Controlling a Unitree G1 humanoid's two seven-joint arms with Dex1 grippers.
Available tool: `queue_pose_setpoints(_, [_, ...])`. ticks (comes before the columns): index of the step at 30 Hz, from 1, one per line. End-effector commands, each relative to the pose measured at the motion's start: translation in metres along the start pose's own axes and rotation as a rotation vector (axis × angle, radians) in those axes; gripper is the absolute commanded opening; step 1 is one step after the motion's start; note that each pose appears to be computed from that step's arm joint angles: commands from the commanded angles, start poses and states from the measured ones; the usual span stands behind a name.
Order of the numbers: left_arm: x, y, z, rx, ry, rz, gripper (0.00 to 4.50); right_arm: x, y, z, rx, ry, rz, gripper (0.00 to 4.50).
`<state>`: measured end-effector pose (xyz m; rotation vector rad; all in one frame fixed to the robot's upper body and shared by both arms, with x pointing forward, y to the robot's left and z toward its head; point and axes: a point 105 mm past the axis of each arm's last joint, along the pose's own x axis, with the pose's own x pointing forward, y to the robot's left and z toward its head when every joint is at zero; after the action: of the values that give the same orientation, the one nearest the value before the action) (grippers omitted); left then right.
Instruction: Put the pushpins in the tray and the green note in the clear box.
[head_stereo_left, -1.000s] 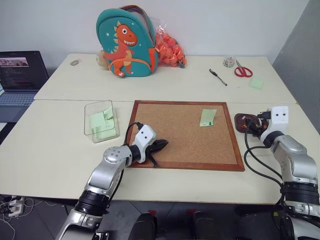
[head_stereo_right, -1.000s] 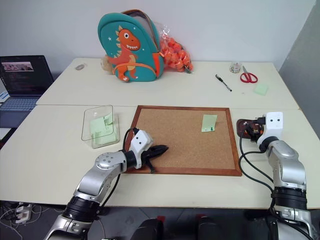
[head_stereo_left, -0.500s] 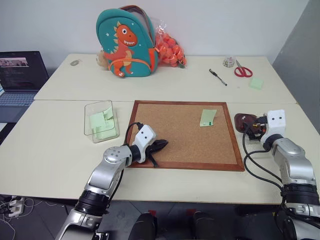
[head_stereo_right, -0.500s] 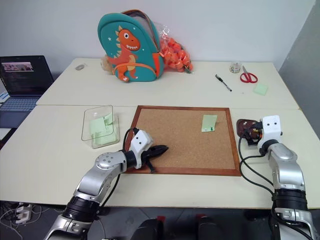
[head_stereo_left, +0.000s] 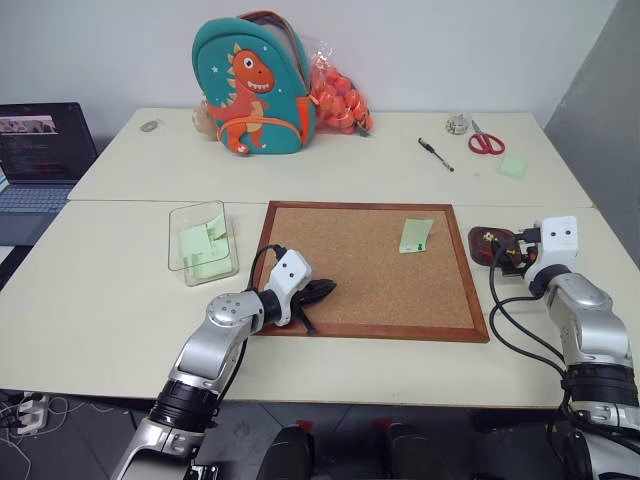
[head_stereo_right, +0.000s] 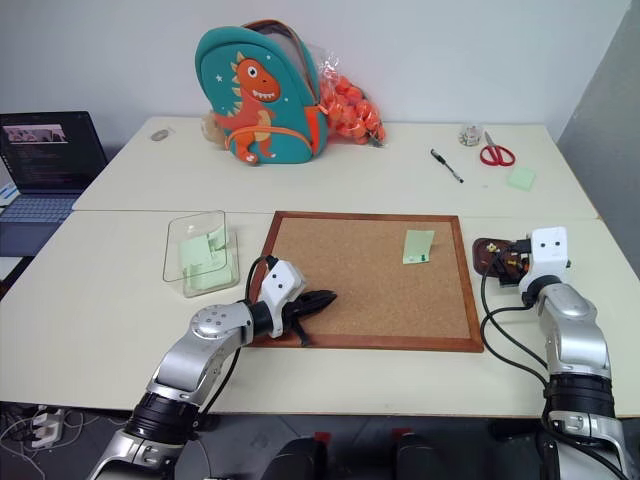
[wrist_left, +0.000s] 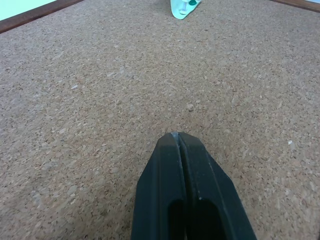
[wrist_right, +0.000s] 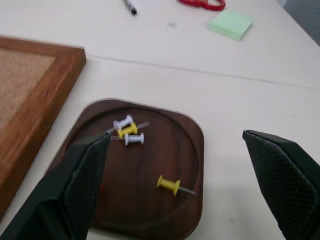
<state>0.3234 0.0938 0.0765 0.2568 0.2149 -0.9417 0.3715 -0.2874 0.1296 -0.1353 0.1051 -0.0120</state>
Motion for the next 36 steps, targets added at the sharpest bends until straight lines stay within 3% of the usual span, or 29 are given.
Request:
queue_pose_setpoints(1, [0.000,-0.012,-0.029,-0.047,0.096,-0.048,0.00,-0.012,0.026,0.036,0.049,-0.126,0.154,4.49])
queue_pose_setpoints(7, [0.000,-0.013,-0.028,-0.045,0.097,-0.054,0.00,-0.030,0.095,0.029,0.012,-0.126,0.413,4.49])
queue_pose_setpoints(13, [0.000,-0.013,-0.028,-0.043,0.098,-0.057,0.00,-0.029,0.139,0.023,-0.026,-0.131,0.497,4.49])
queue_pose_setpoints(27, [0.001,-0.014,-0.028,-0.046,0.096,-0.056,0.00,-0.005,0.149,0.016,-0.036,-0.126,0.480,4.49])
queue_pose_setpoints(36, [0.001,-0.015,-0.028,-0.047,0.096,-0.055,0.00,-0.002,0.142,0.011,-0.071,-0.107,0.491,2.77])
